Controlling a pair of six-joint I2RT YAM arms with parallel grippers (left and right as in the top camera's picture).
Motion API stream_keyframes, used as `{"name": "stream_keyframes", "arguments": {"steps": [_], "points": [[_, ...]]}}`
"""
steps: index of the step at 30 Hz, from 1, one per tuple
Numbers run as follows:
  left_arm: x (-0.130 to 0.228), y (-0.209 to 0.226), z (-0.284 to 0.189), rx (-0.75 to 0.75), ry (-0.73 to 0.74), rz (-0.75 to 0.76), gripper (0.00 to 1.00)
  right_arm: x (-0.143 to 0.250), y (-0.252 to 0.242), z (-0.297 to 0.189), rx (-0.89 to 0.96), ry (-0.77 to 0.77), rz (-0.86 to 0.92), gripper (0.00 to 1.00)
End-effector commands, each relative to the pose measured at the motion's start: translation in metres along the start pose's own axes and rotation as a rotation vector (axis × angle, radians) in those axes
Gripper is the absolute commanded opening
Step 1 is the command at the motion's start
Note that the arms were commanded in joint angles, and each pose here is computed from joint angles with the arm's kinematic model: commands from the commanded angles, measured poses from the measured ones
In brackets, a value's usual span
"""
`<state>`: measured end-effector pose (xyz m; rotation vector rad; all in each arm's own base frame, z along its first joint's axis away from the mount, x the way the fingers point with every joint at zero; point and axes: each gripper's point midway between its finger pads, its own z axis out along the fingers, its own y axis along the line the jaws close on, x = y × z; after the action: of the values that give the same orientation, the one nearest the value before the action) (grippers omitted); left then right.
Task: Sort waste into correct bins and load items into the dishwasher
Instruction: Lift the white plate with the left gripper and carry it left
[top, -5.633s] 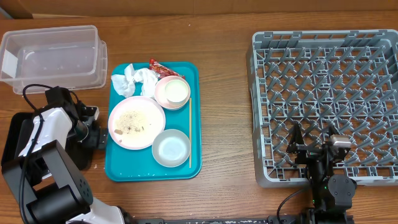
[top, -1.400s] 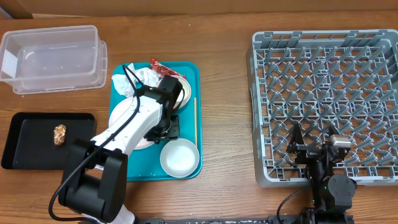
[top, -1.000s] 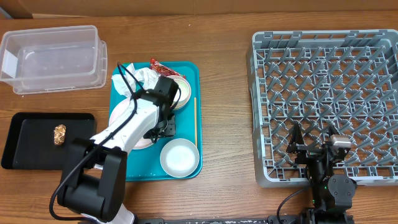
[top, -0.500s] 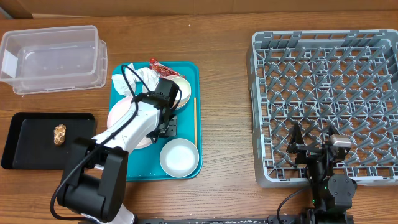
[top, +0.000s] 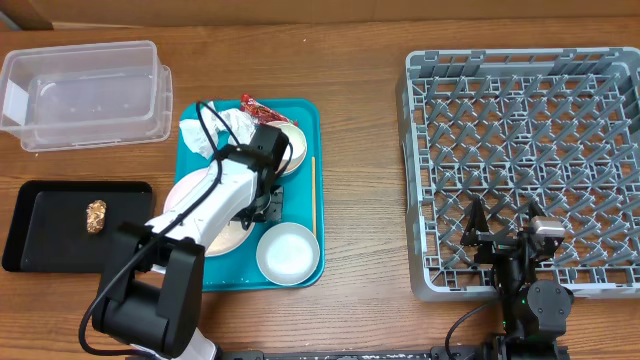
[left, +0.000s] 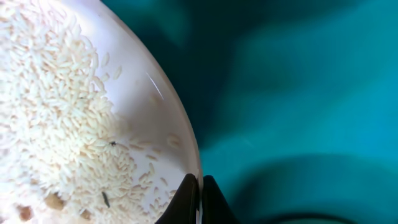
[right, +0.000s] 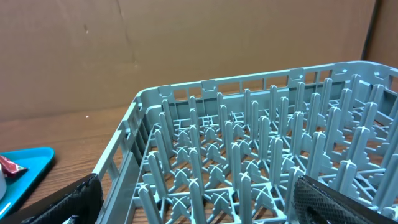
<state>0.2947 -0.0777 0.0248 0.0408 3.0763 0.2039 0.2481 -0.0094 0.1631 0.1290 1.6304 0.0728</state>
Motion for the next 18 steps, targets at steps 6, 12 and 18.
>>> {"name": "stream_keyframes", "arguments": {"steps": [6,12,18], "points": [[-0.033,0.022,-0.053,-0.073,-0.077,-0.049,0.04,0.002,0.0,0.0,-0.001,-0.004,-0.003,1.0],[-0.053,0.04,-0.086,-0.073,-0.111,-0.107,0.04,0.002,0.0,0.0,-0.001,-0.004,-0.003,1.0],[-0.069,0.069,-0.113,-0.076,-0.15,-0.173,0.04,0.002,0.0,0.0,-0.001,-0.004,-0.003,1.0]]}}
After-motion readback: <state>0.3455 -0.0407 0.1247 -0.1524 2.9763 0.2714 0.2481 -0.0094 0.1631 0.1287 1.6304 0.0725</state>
